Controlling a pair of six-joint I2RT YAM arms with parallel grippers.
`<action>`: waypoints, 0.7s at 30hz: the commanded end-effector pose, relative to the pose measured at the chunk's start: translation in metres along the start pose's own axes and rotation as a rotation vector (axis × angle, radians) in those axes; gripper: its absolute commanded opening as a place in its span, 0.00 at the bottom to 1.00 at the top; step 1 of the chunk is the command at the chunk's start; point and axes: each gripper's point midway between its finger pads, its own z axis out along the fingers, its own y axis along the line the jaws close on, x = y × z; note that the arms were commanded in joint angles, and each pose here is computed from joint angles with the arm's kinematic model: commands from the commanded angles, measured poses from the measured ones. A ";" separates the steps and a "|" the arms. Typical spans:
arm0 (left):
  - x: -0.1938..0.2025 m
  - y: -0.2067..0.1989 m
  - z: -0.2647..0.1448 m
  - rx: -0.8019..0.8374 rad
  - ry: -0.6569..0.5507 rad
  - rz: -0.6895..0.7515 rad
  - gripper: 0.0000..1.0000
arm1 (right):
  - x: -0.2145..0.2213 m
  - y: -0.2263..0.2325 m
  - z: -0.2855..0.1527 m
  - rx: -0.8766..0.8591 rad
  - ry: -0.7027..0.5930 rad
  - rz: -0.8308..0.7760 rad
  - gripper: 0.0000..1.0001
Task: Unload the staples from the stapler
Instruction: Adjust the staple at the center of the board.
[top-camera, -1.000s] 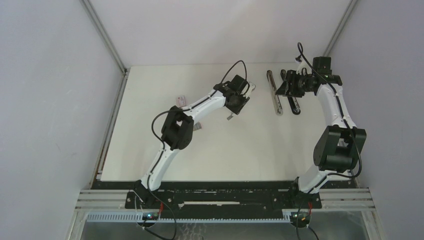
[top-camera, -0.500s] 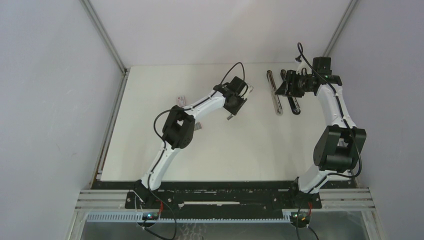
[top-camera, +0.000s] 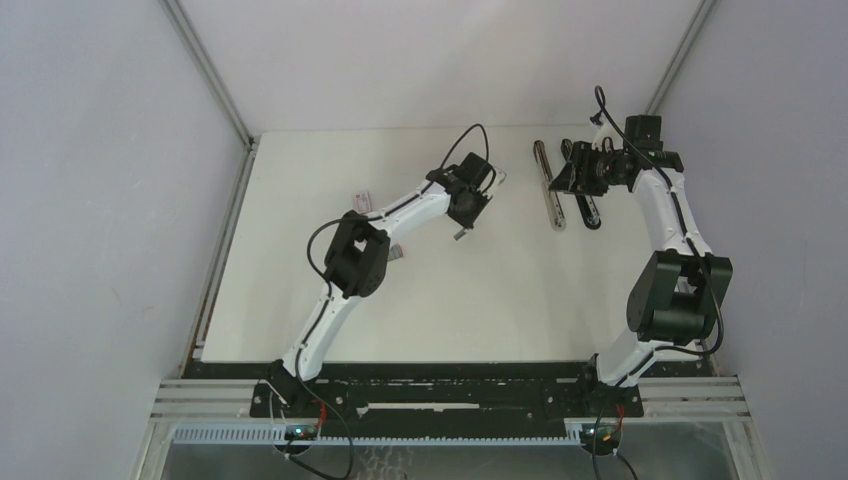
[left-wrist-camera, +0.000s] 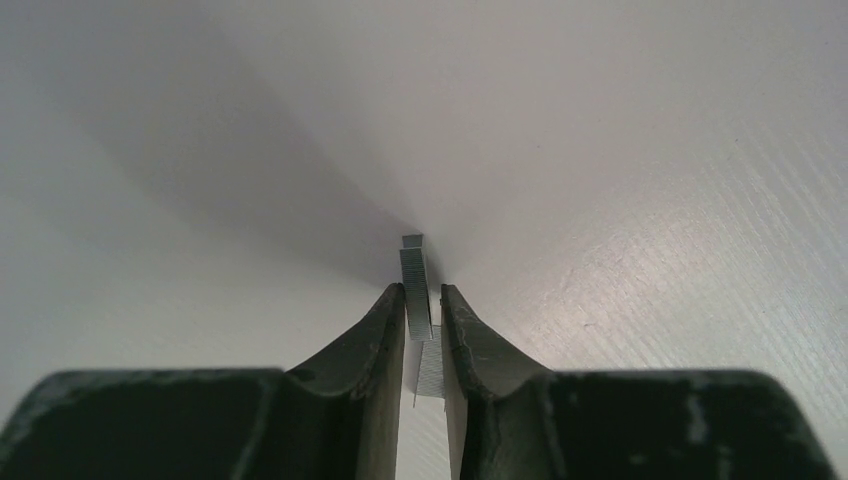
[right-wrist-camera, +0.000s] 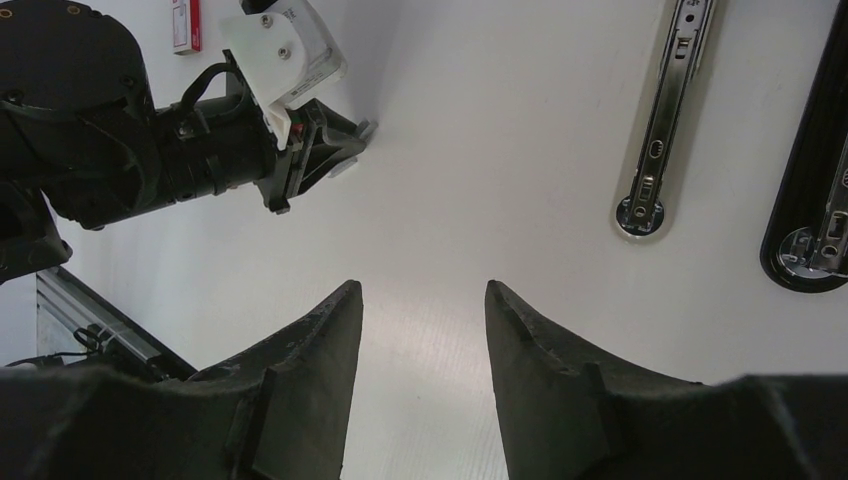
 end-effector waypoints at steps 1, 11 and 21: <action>-0.026 0.001 -0.011 0.027 -0.071 -0.048 0.23 | -0.011 0.007 -0.006 -0.027 -0.046 -0.033 0.49; -0.028 -0.003 -0.014 0.170 -0.073 -0.150 0.22 | -0.009 0.009 -0.005 -0.042 -0.040 -0.028 0.51; -0.027 0.007 -0.012 0.151 -0.073 -0.177 0.25 | -0.007 0.008 -0.003 -0.050 -0.035 -0.020 0.51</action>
